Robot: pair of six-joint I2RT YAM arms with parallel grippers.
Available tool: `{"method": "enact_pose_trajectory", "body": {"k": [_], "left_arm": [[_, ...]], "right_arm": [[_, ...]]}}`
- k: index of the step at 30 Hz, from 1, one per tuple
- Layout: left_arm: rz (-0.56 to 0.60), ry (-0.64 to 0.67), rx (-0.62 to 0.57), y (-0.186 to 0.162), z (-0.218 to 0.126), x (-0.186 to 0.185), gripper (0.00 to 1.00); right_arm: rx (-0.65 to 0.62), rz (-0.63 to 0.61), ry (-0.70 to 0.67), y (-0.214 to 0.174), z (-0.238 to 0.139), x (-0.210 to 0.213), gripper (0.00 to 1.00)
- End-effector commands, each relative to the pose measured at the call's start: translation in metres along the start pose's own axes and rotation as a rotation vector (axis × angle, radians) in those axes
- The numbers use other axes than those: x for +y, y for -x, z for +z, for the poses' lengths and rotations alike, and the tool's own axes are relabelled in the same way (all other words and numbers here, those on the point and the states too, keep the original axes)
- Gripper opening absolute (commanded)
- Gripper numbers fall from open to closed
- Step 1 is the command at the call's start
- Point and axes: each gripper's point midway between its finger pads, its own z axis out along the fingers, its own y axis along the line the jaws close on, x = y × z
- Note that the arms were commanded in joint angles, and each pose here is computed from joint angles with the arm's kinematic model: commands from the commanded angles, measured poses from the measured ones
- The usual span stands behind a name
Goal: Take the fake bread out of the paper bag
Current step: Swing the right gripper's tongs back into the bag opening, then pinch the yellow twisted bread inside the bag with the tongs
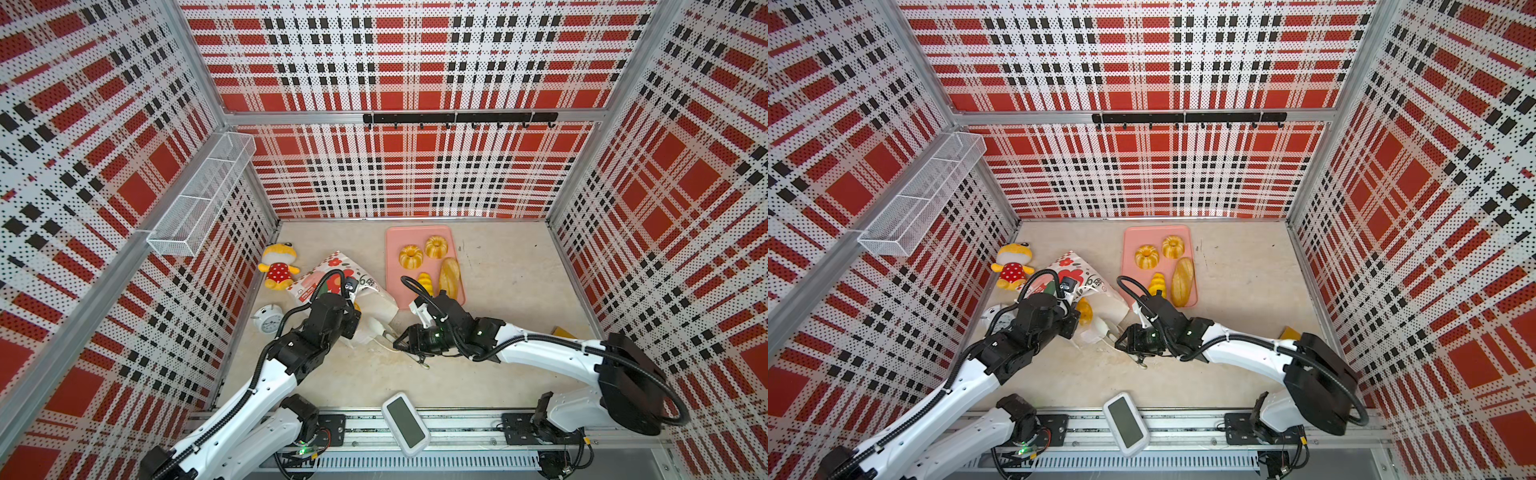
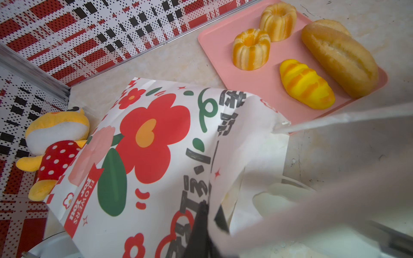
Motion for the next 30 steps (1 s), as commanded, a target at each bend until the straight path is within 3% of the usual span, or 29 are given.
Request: {"method": "enact_pose_trajectory", "body": {"k": [1, 7, 16, 20, 24, 30], "left_arm": [[0.002, 0.013, 0.013, -0.006, 0.000, 0.001, 0.00], [0.006, 0.012, 0.006, -0.005, -0.003, 0.000, 0.00], [0.009, 0.008, 0.021, -0.007, 0.000, -0.002, 0.00], [0.008, 0.009, 0.021, -0.007, 0.001, -0.001, 0.00], [0.008, 0.017, 0.025, -0.008, 0.002, 0.000, 0.00], [0.007, 0.020, 0.025, -0.007, 0.002, 0.000, 0.00]], "right_arm": [[-0.053, -0.035, 0.156, 0.023, 0.009, 0.044, 0.44], [-0.050, -0.058, 0.104, 0.037, 0.026, 0.030, 0.44], [-0.107, -0.315, -0.039, 0.060, 0.026, 0.023, 0.44], [-0.113, -0.375, -0.082, 0.065, 0.036, 0.013, 0.45], [-0.171, -0.401, -0.087, 0.074, 0.042, 0.011, 0.48], [-0.159, -0.409, -0.149, 0.078, 0.058, -0.005, 0.49]]}}
